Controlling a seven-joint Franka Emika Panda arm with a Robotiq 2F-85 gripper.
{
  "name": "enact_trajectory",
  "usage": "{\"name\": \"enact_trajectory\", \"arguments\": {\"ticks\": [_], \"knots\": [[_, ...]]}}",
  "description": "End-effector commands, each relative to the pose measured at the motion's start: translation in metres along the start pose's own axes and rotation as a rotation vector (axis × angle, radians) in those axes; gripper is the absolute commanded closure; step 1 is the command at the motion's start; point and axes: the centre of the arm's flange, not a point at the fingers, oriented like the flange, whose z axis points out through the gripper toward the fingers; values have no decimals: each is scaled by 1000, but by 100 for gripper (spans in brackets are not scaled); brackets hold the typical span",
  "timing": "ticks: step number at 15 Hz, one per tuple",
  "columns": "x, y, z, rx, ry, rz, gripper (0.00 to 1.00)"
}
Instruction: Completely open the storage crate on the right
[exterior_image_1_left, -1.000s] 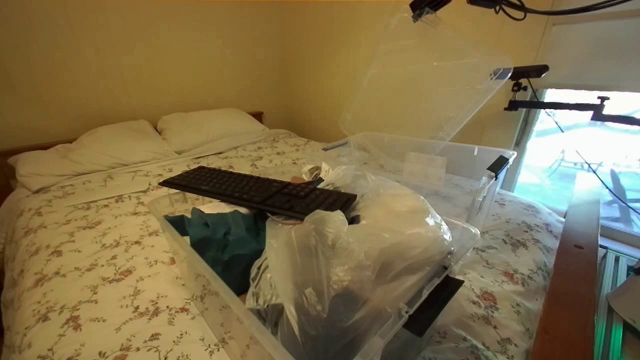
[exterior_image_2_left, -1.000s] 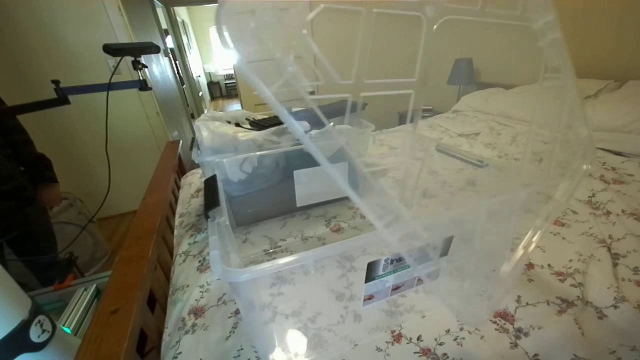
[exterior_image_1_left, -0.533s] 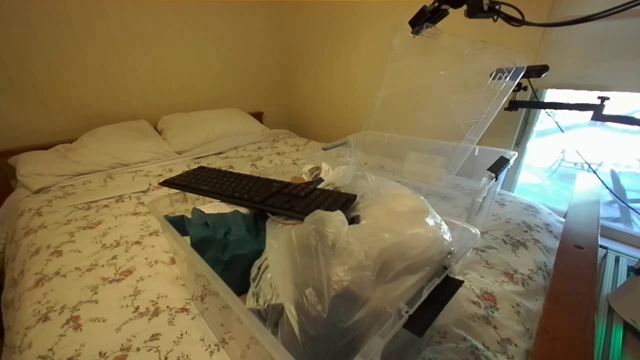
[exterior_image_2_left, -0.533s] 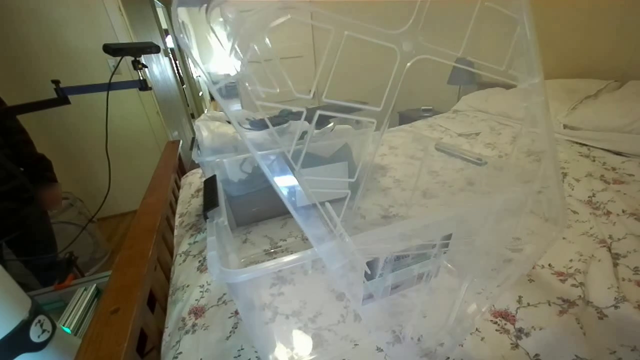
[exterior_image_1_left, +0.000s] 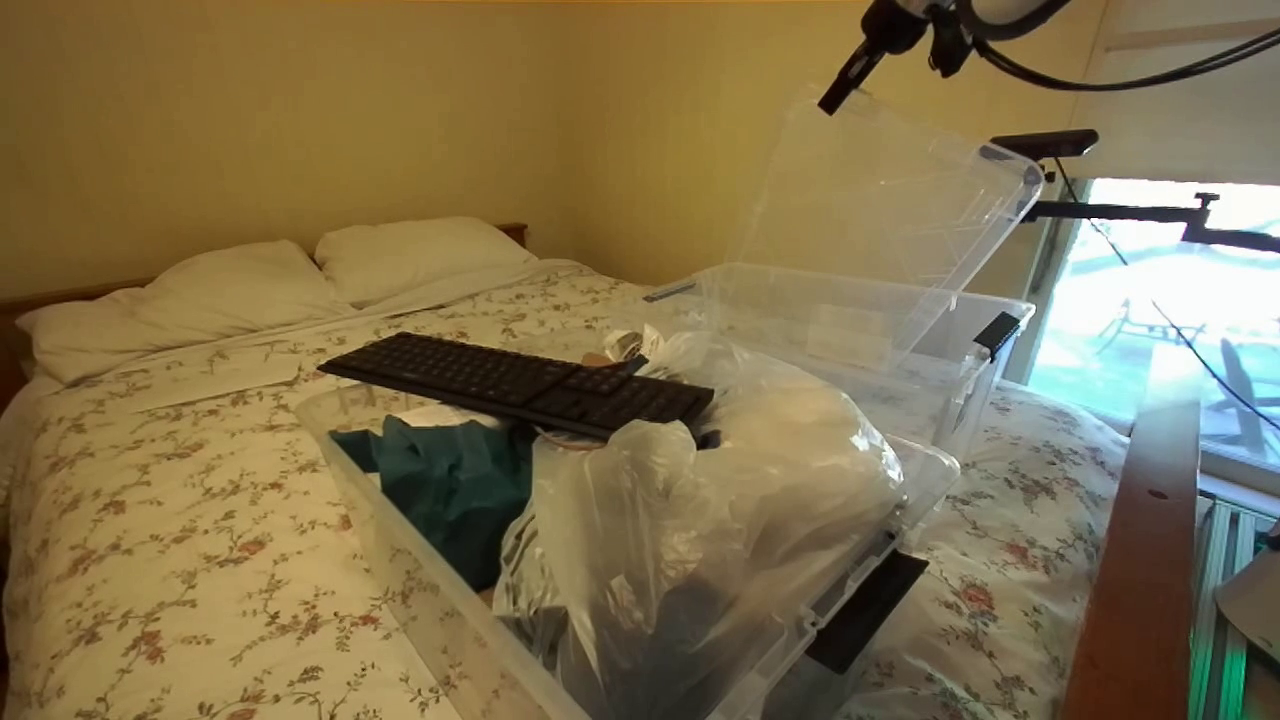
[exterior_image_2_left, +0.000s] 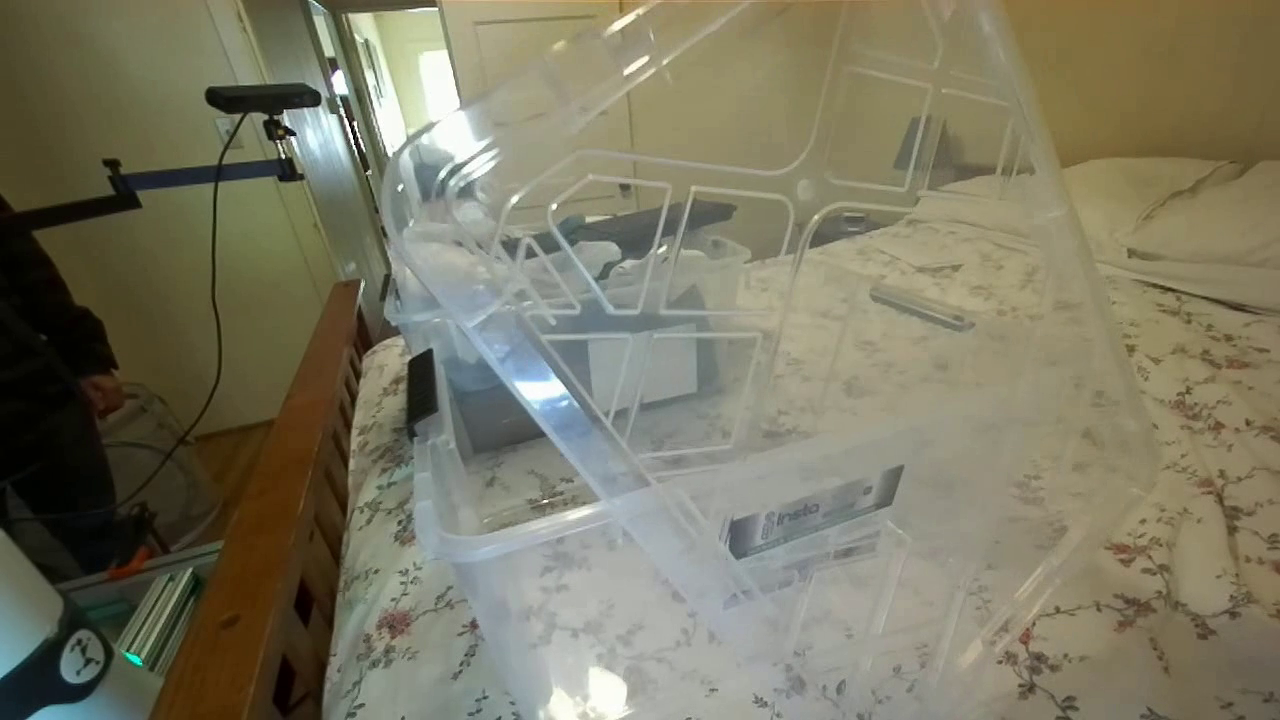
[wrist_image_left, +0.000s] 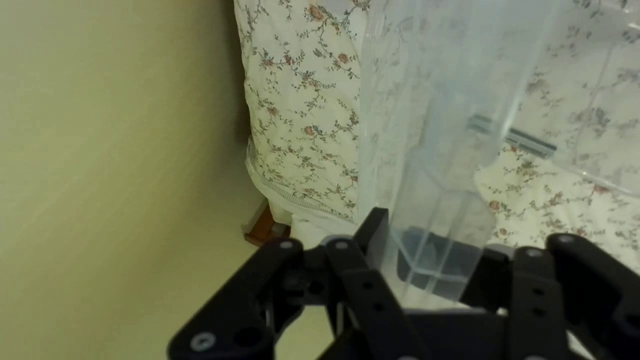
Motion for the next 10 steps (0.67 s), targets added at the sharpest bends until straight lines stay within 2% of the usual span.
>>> {"name": "enact_trajectory", "arguments": {"ticks": [1,3,6,10], "knots": [[-3,-30,-3,-32,-88,-174,65],[-1,-38,-9,-17,-96,-233,59],[8,-32,-24,19,-81,-273,38],[29,-2,-63,77,-24,-256,11]]}}
